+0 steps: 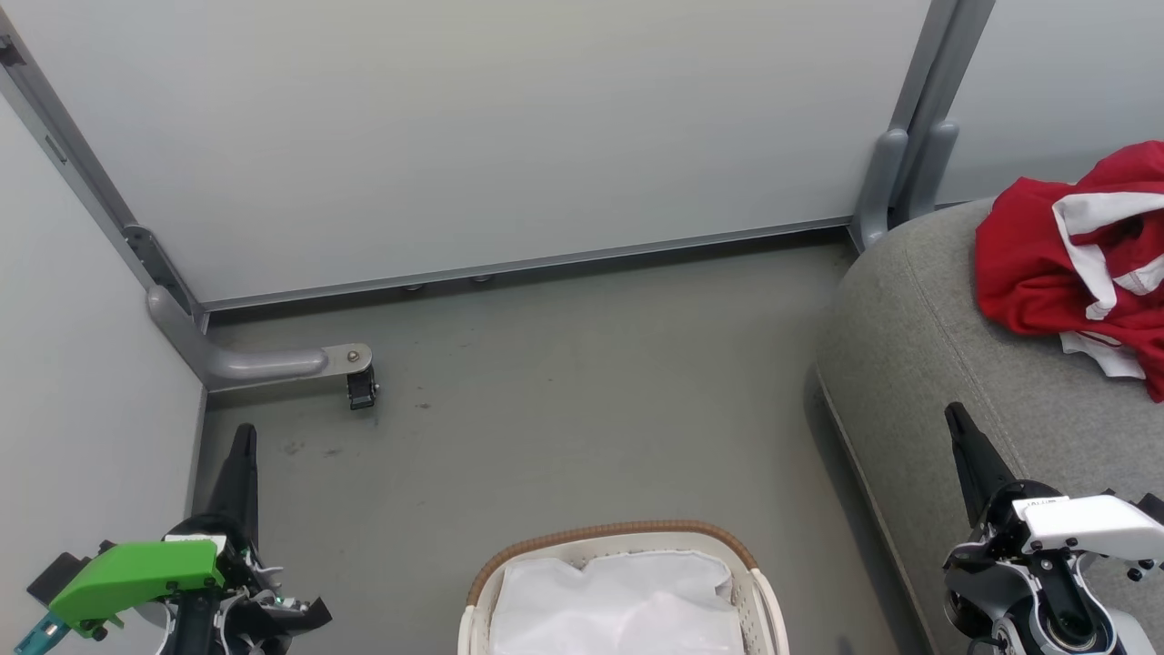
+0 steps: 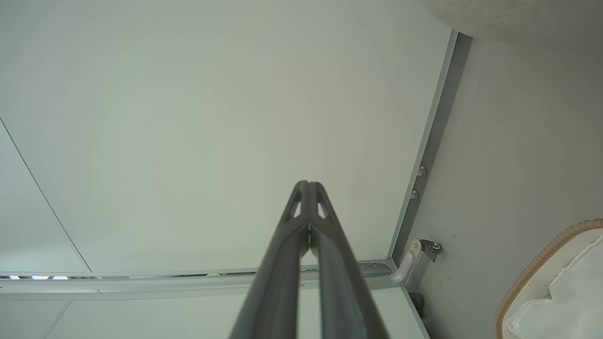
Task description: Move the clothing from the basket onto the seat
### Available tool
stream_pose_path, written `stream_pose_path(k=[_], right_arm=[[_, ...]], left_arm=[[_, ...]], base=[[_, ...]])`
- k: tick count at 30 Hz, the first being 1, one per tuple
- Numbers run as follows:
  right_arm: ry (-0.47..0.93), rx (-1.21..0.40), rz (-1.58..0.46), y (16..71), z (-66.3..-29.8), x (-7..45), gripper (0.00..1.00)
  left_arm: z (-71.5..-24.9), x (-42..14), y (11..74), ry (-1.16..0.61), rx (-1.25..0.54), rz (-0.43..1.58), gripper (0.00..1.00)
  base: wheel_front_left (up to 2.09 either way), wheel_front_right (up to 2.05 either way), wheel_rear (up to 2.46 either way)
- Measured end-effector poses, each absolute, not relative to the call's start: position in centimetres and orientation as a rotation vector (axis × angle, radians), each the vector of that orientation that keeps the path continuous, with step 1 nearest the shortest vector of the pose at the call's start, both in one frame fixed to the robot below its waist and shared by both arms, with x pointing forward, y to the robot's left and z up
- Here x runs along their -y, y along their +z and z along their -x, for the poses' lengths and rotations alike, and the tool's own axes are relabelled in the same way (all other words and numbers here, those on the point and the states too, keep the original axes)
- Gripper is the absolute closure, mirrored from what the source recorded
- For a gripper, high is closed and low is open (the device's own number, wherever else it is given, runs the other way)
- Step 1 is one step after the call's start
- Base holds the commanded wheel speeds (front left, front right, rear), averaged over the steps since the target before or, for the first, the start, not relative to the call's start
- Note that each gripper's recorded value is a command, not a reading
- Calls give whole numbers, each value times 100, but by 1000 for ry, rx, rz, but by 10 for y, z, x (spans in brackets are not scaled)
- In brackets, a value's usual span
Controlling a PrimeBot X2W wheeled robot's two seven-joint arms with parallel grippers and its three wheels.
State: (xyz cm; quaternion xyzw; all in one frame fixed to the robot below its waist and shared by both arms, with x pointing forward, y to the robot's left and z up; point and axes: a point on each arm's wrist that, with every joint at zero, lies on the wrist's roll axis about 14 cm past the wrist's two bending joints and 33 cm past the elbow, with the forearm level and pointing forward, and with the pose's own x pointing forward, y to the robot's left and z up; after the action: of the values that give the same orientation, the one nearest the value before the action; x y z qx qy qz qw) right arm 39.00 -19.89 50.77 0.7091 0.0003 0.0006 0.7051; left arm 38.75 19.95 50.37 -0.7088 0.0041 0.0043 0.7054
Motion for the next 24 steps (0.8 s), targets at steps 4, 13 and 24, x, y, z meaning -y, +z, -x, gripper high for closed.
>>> stream_pose_path(k=[4,13,24], right_arm=[[1,-1,-1576,508,-390,199,100],[1,-1,-1576,508,-390,199,100],[1,0,-1576,508,-390,199,100]], left_arm=[[-388,-200,504,10,-9,1576,100],[-388,-200,504,10,-9,1576,100],[-388,-200,504,9,-9,1576,100]], base=[[0,0,0],[0,0,0],[0,0,0]])
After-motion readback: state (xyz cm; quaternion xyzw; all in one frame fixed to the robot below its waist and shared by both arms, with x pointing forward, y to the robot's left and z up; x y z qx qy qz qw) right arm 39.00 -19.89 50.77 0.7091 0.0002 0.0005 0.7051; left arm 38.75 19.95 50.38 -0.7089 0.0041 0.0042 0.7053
